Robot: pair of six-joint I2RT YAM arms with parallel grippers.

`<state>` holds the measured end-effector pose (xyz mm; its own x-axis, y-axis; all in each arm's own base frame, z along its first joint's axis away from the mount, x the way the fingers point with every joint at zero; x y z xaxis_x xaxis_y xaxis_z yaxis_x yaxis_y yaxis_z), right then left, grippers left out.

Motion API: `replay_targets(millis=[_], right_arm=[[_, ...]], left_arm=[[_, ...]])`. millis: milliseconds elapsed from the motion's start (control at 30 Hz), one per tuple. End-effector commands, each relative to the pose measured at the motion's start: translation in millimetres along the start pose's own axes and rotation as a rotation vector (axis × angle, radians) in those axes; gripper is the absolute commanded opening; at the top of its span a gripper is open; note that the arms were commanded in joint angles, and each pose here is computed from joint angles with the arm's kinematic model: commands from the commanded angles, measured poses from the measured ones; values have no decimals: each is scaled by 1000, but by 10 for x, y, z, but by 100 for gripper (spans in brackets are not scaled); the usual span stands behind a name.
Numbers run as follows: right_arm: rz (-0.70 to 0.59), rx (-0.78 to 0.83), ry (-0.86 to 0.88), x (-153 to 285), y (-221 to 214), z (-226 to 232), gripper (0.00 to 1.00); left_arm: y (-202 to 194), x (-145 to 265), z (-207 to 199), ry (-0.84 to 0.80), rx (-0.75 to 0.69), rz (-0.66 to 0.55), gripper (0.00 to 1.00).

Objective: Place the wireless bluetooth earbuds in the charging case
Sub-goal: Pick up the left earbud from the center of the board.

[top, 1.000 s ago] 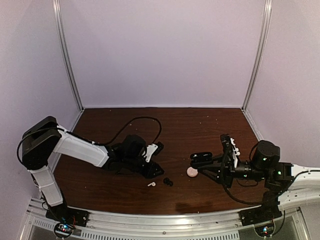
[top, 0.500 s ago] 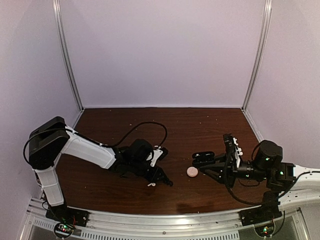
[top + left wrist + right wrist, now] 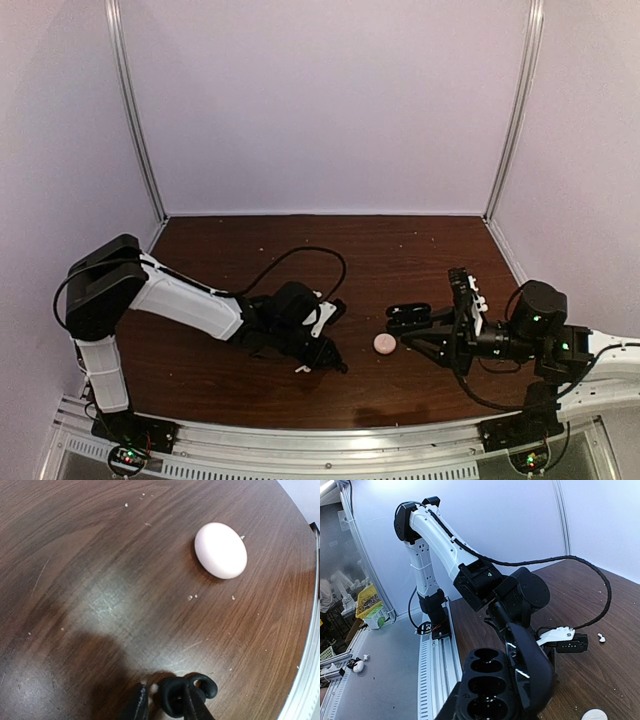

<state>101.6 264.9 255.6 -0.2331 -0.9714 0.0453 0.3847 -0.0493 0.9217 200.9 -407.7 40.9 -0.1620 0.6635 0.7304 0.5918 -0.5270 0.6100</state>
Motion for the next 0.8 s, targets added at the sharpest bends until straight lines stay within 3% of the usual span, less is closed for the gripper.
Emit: replay_targets(millis=[0, 400, 767], right_arm=[[-14, 12, -16, 24, 22, -25, 8], [-10, 14, -19, 20, 8, -33, 8], [2, 7, -12, -27, -31, -46, 8]], left_arm=[[-63, -71, -8, 10, -8, 35, 23], [14, 50, -3, 39, -27, 11, 4], [41, 344, 430, 239, -41, -23, 0]])
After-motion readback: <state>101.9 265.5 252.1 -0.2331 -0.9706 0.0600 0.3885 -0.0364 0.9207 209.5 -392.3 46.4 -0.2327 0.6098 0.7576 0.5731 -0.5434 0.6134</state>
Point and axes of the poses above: each gripper's point midway between its finger pads, its own x axis back along the fingers, its own z axis along the line the jaws close on, y = z × x, the point moved 2 cm from there along x, back along the fingers, and after that the axes turned 7 degrees about -x, right-handed, at the moved point
